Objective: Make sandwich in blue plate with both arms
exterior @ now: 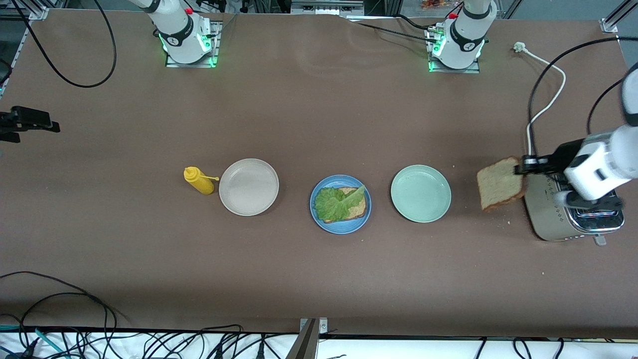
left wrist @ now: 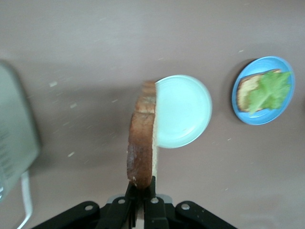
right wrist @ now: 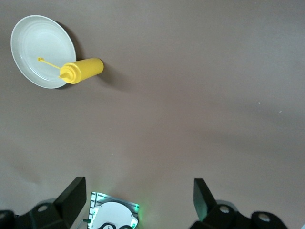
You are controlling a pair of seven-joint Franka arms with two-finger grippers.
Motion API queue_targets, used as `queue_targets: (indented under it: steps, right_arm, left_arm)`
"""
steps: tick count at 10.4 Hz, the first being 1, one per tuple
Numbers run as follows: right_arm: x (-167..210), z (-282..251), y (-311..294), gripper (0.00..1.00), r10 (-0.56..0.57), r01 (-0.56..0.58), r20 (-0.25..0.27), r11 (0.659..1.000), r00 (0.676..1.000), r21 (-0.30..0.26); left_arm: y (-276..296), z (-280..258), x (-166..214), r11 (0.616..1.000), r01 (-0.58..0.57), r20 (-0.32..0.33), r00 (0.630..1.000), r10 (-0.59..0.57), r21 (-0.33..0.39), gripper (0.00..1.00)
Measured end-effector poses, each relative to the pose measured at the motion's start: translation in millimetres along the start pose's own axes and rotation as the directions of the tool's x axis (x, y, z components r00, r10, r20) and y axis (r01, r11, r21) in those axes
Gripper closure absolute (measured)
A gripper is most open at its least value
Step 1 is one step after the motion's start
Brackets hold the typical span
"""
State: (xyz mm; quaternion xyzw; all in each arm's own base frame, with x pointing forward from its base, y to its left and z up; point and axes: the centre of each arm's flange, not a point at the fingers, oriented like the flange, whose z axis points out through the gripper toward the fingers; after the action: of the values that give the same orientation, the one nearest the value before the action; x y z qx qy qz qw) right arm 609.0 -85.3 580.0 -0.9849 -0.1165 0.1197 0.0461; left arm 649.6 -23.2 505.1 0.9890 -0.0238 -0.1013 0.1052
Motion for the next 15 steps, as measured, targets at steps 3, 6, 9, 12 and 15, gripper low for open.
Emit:
queue_targets:
  steps: [3, 6, 9, 12, 15]
  right_arm:
    - [2.9, 10.8, -12.1, 0.0, -0.009, 0.01, 0.014, 0.998, 1.0, -0.06]
    - [-1.5, 32.6, -34.4, 0.0, 0.04, -0.047, -0.085, 0.996, 0.996, -0.08]
    - [-43.9, 37.7, -40.0, 0.0, 0.06, -0.077, -0.17, 0.992, 0.984, -0.098]
    - [-53.5, 33.9, -50.7, 0.0, 0.044, -0.064, -0.184, 0.993, 0.982, -0.102]
    - [-53.0, 35.0, -53.2, 0.0, 0.04, -0.059, -0.177, 0.993, 0.983, -0.101]
  left_arm:
    - [70.7, 55.5, 27.4, 0.977, 0.044, 0.039, 0.999, -0.037, -0.209, 0.92]
    - [140.8, 116.8, 57.4, 0.956, 0.082, 0.008, 0.996, -0.083, -0.282, 0.92]
    - [183.2, 171.0, 73.2, 0.902, 0.127, 0.044, 0.992, -0.12, -0.412, 0.92]
    - [224.7, 209.5, 72.4, 0.894, 0.135, 0.062, 0.991, -0.12, -0.427, 0.92]
    - [256.7, 235.0, 71.0, 0.88, 0.226, 0.081, 0.974, -0.211, -0.418, 0.92]
